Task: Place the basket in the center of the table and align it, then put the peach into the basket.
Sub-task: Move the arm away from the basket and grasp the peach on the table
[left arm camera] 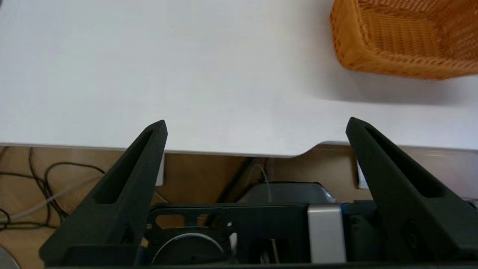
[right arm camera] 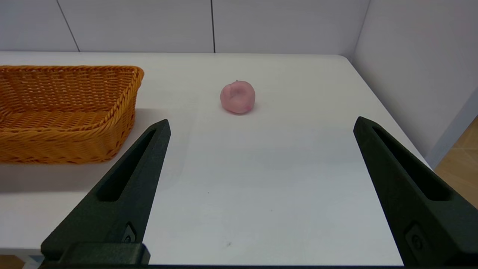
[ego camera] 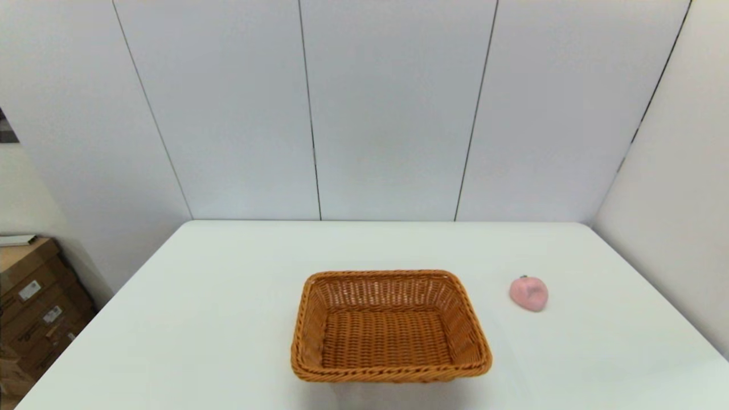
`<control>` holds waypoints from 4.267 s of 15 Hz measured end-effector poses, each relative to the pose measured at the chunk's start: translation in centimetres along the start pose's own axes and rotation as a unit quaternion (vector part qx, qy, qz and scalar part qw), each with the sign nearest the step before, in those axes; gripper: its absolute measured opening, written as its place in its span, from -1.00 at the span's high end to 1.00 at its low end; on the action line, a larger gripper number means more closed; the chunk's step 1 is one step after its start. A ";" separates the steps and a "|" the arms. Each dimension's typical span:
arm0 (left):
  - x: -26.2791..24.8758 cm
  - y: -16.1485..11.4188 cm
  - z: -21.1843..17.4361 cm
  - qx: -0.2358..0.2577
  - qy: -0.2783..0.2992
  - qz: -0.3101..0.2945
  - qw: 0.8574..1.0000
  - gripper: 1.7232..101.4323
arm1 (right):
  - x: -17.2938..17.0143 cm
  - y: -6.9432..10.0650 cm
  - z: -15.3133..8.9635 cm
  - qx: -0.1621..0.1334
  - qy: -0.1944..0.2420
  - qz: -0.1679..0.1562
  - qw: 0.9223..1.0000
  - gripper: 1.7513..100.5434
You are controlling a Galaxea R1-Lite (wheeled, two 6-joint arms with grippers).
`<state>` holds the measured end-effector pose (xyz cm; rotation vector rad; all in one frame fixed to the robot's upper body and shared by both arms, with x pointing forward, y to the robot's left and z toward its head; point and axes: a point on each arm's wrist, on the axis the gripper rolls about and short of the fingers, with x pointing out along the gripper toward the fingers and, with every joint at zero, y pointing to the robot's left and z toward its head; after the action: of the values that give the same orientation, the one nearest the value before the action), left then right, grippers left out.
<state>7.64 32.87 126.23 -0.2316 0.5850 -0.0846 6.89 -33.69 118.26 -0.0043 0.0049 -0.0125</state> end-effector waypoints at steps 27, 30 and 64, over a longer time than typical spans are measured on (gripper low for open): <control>3.1 2.3 -6.5 -0.038 -0.285 0.013 0.958 -0.93 | 1.3 0.0 11.3 0.051 0.108 0.002 0.993 -0.93; 3.0 2.3 -6.5 0.010 -0.285 0.028 0.958 -0.93 | 5.6 0.1 16.2 0.067 0.145 -0.001 0.987 -0.94; 3.4 2.4 -6.8 0.070 -0.279 0.045 0.957 -0.93 | 41.7 0.6 -0.4 0.158 0.555 -0.141 0.804 -0.93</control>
<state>6.73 33.44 118.34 -0.0831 0.0246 0.0285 48.64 -33.60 117.69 0.3420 1.1909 -0.3168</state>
